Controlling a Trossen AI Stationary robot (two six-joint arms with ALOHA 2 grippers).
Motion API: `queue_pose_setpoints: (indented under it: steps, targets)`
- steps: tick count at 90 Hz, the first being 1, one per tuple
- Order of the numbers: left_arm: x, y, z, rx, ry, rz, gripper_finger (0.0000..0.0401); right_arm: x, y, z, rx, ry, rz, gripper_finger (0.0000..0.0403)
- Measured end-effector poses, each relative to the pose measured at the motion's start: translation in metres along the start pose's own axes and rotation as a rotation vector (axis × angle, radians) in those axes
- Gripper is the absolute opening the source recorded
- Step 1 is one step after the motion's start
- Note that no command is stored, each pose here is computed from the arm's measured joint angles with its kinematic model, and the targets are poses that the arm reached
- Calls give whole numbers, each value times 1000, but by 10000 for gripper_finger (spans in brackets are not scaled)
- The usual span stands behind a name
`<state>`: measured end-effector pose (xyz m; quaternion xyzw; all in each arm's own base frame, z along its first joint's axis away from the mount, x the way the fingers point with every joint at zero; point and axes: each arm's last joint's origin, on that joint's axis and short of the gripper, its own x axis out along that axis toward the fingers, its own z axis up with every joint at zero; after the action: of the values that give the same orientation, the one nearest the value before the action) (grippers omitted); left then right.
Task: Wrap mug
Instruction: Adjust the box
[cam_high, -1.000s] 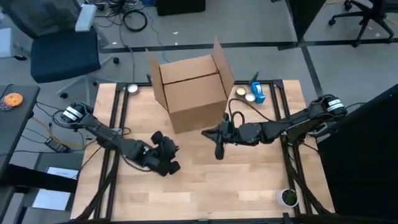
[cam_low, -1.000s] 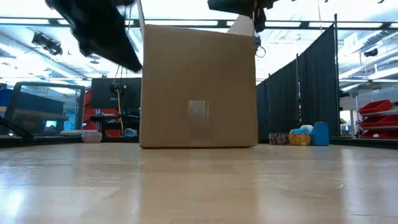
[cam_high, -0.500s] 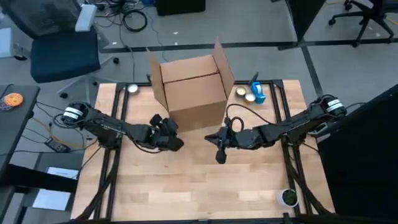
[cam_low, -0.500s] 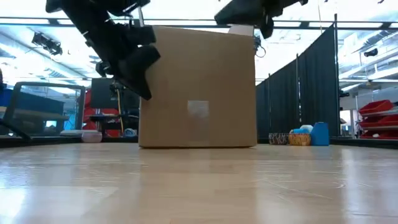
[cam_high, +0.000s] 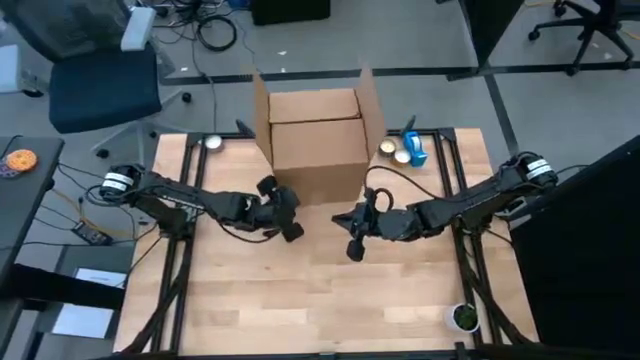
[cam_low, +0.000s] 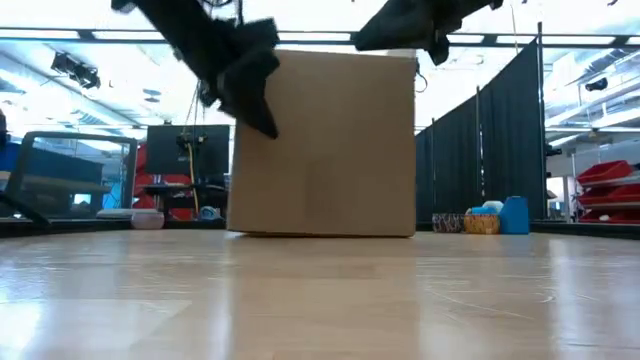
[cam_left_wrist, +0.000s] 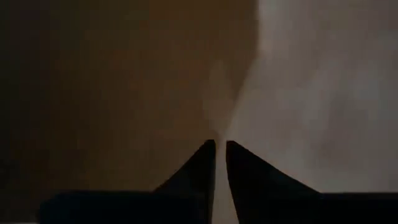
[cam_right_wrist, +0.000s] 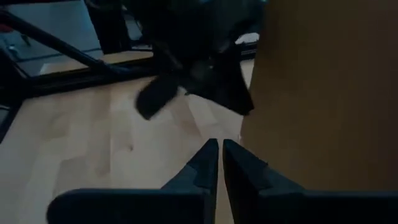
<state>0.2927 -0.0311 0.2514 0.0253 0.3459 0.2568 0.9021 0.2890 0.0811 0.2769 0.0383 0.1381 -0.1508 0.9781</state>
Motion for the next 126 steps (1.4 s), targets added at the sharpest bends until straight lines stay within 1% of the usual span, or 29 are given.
queue_pose_setpoints:
  steps: [9,14,23,27,35,45,52,58,66,79,90,94,99,111,118,126]
  targets:
    - [-29,0,26,81,-33,-44,25,-25,-2,16,18,-38,43,0]
    - [-45,2,37,121,-29,-53,25,-42,-5,24,25,-55,70,0]
    - [-72,8,55,140,-34,-59,25,-74,-11,32,19,-53,123,0]
    - [-82,10,60,139,-34,-52,25,-89,-16,34,18,-41,143,0]
    - [-97,13,66,101,-69,-44,25,-112,-24,30,43,18,178,0]
    - [-100,12,63,83,-67,-4,25,-130,-29,24,126,76,206,0]
    - [-100,16,57,85,-36,73,25,-133,-27,16,148,97,227,1]
    - [-97,21,56,57,-35,141,25,-133,-24,10,136,113,239,1]
    - [-90,30,56,41,-11,188,25,-130,-21,7,122,125,235,1]
    - [-80,45,59,11,16,253,25,-123,-18,7,101,111,224,2]
    - [-73,59,61,-4,13,368,25,-118,-18,9,99,92,209,1]
    - [-71,62,62,-15,12,391,25,-117,-19,10,101,90,204,1]
    - [-70,64,62,-32,15,387,25,-116,-19,10,108,87,200,1]
    - [-71,59,62,-58,33,285,25,-116,-19,10,114,88,200,2]
    - [-75,52,60,-41,38,230,25,-117,-19,10,110,91,202,1]
    - [-81,43,58,-11,37,194,25,-117,-19,9,93,93,204,1]
